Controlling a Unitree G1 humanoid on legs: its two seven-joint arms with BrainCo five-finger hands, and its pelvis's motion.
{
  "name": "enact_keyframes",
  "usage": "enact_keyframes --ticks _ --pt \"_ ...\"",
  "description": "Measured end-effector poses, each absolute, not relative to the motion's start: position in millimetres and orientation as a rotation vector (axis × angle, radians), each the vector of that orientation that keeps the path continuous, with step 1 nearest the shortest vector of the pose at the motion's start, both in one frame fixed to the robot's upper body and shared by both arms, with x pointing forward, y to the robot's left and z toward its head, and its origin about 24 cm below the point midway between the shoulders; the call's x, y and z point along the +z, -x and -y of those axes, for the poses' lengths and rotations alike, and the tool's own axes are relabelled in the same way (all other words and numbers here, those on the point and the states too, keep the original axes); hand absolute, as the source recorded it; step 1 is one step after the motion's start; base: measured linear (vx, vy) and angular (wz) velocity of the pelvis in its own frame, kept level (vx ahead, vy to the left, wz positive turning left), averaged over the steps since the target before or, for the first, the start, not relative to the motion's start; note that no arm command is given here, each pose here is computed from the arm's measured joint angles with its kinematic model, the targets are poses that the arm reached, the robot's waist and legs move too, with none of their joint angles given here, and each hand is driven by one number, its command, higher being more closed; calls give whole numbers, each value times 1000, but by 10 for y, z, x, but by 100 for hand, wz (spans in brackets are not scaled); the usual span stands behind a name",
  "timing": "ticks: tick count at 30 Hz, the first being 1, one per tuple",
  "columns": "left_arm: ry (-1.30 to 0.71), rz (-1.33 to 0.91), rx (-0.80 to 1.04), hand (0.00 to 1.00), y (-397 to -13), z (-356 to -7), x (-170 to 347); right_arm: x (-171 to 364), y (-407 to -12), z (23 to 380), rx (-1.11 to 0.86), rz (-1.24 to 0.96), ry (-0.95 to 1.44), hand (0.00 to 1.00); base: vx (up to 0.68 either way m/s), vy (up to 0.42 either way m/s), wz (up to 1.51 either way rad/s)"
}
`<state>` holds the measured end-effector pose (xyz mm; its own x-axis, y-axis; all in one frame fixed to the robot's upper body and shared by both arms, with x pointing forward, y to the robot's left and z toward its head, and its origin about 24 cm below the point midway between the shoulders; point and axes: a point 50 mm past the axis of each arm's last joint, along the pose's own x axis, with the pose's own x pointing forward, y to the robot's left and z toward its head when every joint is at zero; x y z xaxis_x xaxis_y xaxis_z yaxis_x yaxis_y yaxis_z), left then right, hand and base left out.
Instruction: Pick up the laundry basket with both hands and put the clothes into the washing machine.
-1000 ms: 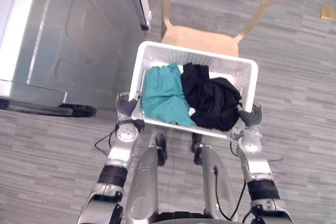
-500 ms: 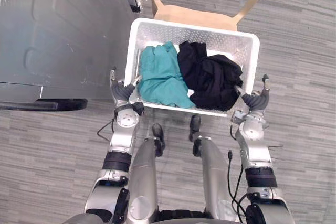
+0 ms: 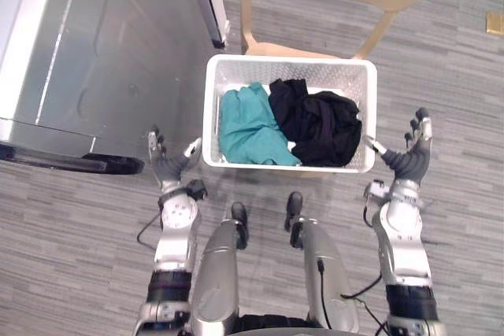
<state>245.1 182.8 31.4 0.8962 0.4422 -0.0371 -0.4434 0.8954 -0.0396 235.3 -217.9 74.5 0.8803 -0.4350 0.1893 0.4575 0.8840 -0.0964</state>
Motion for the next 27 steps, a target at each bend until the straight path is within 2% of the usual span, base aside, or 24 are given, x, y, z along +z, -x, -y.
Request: enact_keyframes --ticks 4,6,12,17,23,27 --pt "81 -218 416 0 -2071 -1800 -121 354 -2061 2281 -471 -17 178 0 159 -3 20" --pt "84 -347 393 0 -1857 -1801 -394 11 -1886 2333 -489 -177 179 0 142 -4 23" --pt "84 -613 312 0 -1509 -1735 -908 -580 -1577 2331 -441 -471 197 0 89 6 10" --pt "-35 -835 297 0 -1163 -1826 -1260 -1028 -1260 2249 -404 -713 208 0 38 -2 9" --pt "-80 -924 300 0 -1095 -1889 -1397 -1333 -1031 2134 -360 -898 179 0 -3 -20 20" --pt "-98 -921 282 0 -1146 -1868 -1398 -1347 -1082 2125 -358 -901 174 0 -12 -12 44"
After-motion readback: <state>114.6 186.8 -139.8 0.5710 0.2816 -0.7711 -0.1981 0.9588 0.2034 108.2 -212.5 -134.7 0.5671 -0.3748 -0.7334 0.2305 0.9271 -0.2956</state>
